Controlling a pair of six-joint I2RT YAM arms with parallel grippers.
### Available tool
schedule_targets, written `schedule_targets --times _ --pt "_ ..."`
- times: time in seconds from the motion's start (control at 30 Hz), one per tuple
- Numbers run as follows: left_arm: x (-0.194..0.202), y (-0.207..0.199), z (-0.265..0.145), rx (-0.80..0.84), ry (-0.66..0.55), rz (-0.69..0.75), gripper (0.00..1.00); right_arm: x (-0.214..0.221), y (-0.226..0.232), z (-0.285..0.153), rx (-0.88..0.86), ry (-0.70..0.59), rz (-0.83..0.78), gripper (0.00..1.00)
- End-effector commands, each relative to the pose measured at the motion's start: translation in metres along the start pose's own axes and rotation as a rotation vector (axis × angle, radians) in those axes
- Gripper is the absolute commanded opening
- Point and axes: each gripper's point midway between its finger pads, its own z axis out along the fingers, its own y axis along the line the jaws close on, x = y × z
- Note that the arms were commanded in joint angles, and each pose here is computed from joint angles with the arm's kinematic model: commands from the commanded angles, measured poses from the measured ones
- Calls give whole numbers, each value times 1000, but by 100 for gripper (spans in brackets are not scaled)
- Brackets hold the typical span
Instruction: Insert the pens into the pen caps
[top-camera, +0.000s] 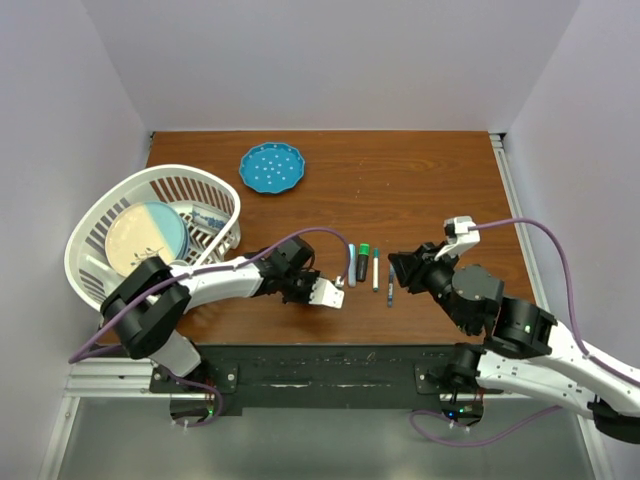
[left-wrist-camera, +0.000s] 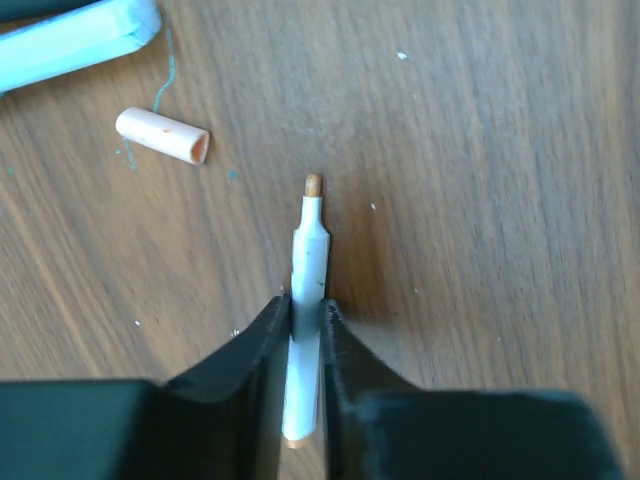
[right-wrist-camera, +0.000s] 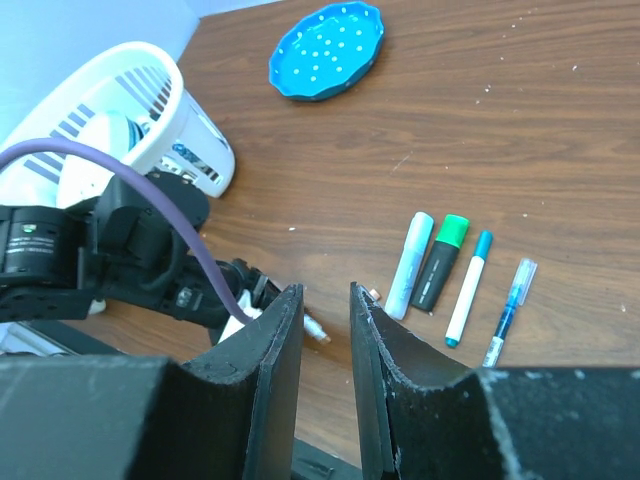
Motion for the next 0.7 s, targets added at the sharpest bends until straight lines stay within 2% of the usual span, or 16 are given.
schedule_targets --times 0.0,0.1,0.2,0.4,0.5,0.53,0.67 --pt "10 -26 10 94 29 -103 14 -18 -4 -7 19 -55 46 29" --pt "4 -30 8 86 7 -163 1 -16 -5 -7 21 -55 53 29" --pt "-10 -22 5 50 -32 -268 0 -15 -5 -8 14 -54 64 29" --pt "-14 -13 -7 -30 -18 -419 0 -1 -6 -6 16 -16 83 29" --pt "-31 -8 -17 -44 -108 -499 0 9 4 -2 -33 10 94 29" --pt "-42 -1 -25 -57 -174 -511 0 13 6 -1 -48 16 100 29" --pt "-53 12 -45 -131 -275 -597 0 29 12 2 -101 41 128 30"
